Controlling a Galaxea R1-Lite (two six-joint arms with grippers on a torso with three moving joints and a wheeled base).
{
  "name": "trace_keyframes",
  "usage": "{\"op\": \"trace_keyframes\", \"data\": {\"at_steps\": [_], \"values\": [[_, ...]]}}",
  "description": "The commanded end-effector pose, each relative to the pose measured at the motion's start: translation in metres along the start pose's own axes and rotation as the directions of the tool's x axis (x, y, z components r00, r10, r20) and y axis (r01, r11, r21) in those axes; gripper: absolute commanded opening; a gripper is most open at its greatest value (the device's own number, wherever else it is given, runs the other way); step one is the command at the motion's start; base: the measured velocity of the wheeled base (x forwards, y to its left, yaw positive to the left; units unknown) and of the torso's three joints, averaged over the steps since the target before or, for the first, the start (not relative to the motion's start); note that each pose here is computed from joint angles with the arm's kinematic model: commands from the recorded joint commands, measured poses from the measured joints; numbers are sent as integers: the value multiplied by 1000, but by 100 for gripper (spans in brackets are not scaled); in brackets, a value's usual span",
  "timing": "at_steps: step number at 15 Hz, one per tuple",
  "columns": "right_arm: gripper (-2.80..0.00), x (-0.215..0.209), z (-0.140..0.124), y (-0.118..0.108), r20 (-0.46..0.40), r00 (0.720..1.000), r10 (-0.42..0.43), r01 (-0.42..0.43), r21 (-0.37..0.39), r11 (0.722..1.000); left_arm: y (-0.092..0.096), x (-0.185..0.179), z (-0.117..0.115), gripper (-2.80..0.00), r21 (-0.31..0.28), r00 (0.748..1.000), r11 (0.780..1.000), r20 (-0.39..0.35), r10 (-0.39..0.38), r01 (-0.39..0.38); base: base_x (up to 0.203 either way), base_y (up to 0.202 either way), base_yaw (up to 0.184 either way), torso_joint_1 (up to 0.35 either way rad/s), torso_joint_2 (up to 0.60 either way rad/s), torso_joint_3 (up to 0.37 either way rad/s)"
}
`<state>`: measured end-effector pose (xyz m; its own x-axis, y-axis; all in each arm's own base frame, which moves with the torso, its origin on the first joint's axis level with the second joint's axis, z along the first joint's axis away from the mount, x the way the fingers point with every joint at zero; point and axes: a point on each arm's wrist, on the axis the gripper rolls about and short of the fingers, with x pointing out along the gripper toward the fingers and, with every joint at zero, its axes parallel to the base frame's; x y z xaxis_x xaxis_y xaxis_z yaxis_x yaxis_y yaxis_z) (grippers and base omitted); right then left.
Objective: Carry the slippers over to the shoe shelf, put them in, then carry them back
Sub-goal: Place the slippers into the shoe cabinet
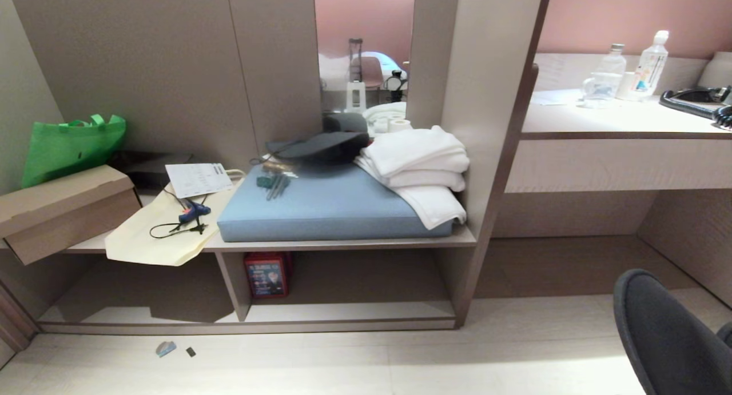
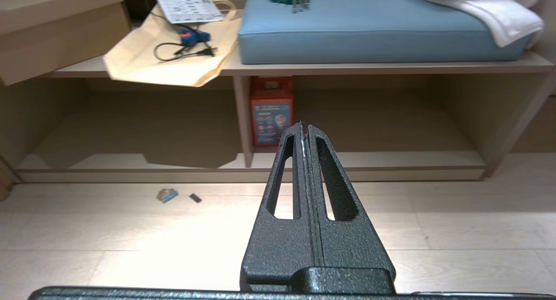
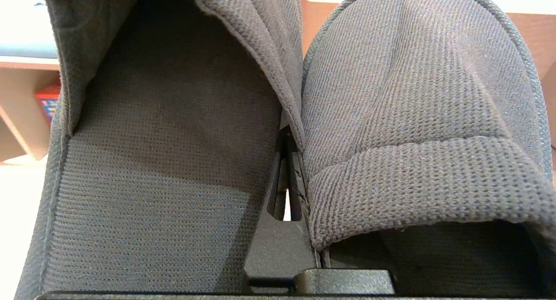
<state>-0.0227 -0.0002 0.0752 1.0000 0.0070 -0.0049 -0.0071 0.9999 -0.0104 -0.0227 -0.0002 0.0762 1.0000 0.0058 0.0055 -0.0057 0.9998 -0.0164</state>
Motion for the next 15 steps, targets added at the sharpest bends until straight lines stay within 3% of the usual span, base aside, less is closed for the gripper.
{"op": "trace_keyframes", "data": {"at_steps": [1, 9, 15], "values": [[-280, 0, 0, 0, -1, 1000, 1, -1, 0, 1000, 0, 0, 0, -280, 0, 1000, 1000, 1, 0, 0, 0, 192, -4, 2, 7, 6], [-280, 0, 0, 0, -1, 1000, 0, 0, 0, 1000, 0, 0, 0, -280, 0, 1000, 1000, 1, 0, 0, 0, 188, -2, 2, 3, 2], [-280, 0, 0, 0, -1, 1000, 1, -1, 0, 1000, 0, 0, 0, -280, 1, 1000, 1000, 1, 0, 0, 0, 13, -2, 0, 0, 0]]}}
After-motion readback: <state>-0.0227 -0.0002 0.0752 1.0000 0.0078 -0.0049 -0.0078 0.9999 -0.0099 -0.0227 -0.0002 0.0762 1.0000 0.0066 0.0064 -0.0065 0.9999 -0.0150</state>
